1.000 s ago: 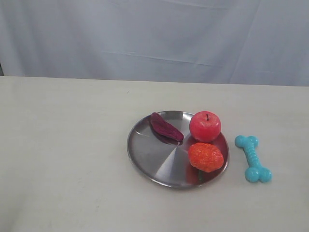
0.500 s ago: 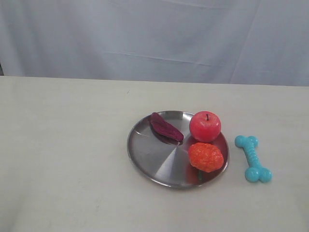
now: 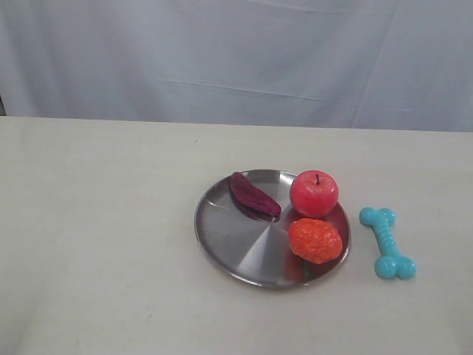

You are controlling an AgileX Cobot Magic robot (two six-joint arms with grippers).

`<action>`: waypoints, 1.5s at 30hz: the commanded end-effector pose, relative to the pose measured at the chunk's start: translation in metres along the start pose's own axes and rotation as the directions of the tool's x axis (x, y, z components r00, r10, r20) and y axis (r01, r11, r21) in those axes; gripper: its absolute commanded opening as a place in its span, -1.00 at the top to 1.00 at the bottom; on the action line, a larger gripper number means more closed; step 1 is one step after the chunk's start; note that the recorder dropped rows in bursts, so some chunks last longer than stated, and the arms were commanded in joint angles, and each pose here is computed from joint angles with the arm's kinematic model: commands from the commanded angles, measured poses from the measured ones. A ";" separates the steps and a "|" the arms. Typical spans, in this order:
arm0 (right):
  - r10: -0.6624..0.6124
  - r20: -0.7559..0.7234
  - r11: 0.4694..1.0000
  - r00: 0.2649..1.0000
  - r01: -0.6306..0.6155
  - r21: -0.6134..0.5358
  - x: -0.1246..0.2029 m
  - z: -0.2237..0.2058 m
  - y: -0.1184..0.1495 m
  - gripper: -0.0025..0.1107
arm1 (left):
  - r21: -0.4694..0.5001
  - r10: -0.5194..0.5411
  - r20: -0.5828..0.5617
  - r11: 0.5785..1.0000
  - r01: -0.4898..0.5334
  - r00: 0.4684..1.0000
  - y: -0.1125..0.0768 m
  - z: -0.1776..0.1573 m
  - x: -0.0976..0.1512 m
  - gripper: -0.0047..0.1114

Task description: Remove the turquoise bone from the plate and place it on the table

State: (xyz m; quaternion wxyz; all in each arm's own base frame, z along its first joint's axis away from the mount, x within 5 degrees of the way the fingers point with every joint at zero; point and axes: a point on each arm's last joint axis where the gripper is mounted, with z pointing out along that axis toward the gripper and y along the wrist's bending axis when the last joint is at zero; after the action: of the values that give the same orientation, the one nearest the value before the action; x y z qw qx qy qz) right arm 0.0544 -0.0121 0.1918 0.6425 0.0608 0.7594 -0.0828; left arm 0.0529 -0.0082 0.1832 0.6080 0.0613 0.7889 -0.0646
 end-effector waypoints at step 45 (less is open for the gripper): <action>0.033 -0.097 0.999 0.995 -0.033 0.004 0.010 -0.001 0.000 0.96 | 0.003 -0.001 -0.001 1.000 0.001 1.000 0.000 0.000 0.001 0.92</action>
State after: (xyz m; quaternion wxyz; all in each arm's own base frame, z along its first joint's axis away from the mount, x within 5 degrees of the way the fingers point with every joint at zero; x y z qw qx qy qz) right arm 0.0524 -0.0118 0.1828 0.6045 0.0729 0.7901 -0.0710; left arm 0.0529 -0.0082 0.1832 0.6080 0.0613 0.7889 -0.0646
